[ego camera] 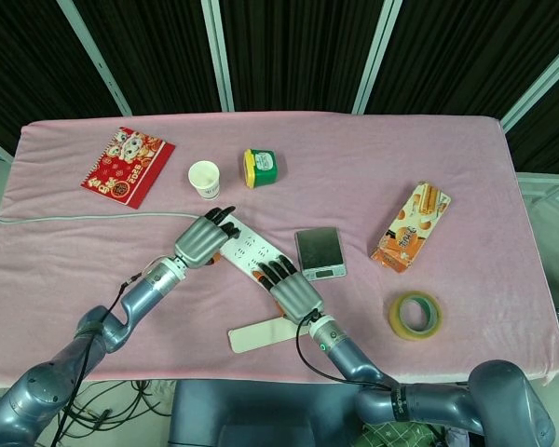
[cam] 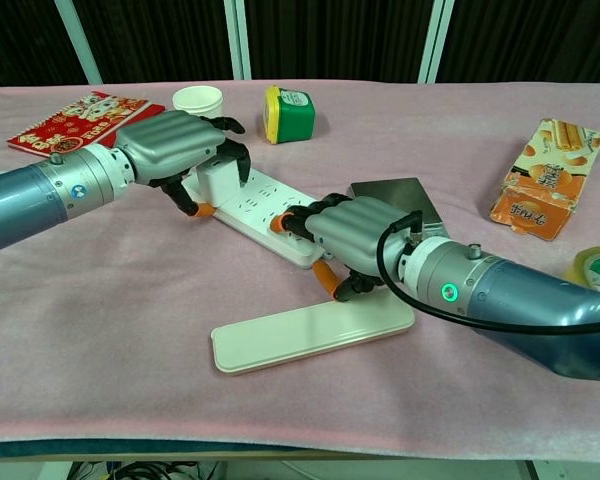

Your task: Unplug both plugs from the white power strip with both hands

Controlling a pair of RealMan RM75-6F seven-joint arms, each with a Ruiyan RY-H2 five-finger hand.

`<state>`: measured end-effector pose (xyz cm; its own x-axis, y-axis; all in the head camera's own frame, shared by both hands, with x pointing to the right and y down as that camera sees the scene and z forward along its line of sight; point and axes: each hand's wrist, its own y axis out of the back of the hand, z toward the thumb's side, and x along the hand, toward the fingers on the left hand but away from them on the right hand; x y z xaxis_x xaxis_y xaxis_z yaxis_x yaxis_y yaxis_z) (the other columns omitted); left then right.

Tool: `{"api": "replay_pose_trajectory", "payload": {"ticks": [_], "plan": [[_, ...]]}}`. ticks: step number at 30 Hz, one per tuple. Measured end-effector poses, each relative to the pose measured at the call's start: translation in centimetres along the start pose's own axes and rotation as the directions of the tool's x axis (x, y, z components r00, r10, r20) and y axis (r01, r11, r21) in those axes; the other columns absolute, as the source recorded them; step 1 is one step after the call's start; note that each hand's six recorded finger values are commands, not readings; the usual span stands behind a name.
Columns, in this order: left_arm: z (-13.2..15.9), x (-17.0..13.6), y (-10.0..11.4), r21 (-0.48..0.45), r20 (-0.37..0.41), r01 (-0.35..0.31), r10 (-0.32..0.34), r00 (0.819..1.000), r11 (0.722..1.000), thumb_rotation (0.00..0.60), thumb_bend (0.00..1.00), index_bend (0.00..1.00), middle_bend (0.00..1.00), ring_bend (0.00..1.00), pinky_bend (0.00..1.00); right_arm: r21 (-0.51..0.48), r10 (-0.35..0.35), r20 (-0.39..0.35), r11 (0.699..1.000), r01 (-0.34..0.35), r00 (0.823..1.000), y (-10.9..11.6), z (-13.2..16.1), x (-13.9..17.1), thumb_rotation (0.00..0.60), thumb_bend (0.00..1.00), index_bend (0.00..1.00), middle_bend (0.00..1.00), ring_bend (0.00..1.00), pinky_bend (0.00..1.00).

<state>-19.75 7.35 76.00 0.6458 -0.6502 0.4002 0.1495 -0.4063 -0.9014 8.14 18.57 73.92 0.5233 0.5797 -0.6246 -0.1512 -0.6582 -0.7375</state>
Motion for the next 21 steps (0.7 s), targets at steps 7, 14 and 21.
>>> {"api": "replay_pose_trajectory", "payload": {"ticks": [7, 14, 21], "plan": [[0.12, 0.07, -0.08, -0.017, -0.002, 0.005, -0.005, 1.000, 1.000, 0.600, 0.49, 0.45, 0.47, 0.09, 0.22, 0.000, 0.000, 0.000, 1.000, 0.000, 1.000, 0.02, -0.04, 0.05, 0.600, 0.68, 0.11, 0.09, 0.09, 0.03], [0.04, 0.11, -0.26, -0.045, -0.012, 0.015, -0.016, 1.000, 0.999, 0.600, 0.59, 0.51, 0.49, 0.11, 0.22, 0.002, 0.001, 0.003, 1.000, -0.001, 1.000, 0.02, -0.24, 0.14, 0.600, 0.68, 0.11, 0.09, 0.09, 0.03], [-0.14, 0.33, -0.18, -0.080, -0.026, 0.028, -0.030, 0.999, 0.996, 0.600, 0.64, 0.54, 0.51, 0.12, 0.22, -0.002, 0.002, 0.003, 1.000, -0.002, 1.000, 0.00, -0.21, 0.16, 0.600, 0.68, 0.11, 0.09, 0.09, 0.03]]}}
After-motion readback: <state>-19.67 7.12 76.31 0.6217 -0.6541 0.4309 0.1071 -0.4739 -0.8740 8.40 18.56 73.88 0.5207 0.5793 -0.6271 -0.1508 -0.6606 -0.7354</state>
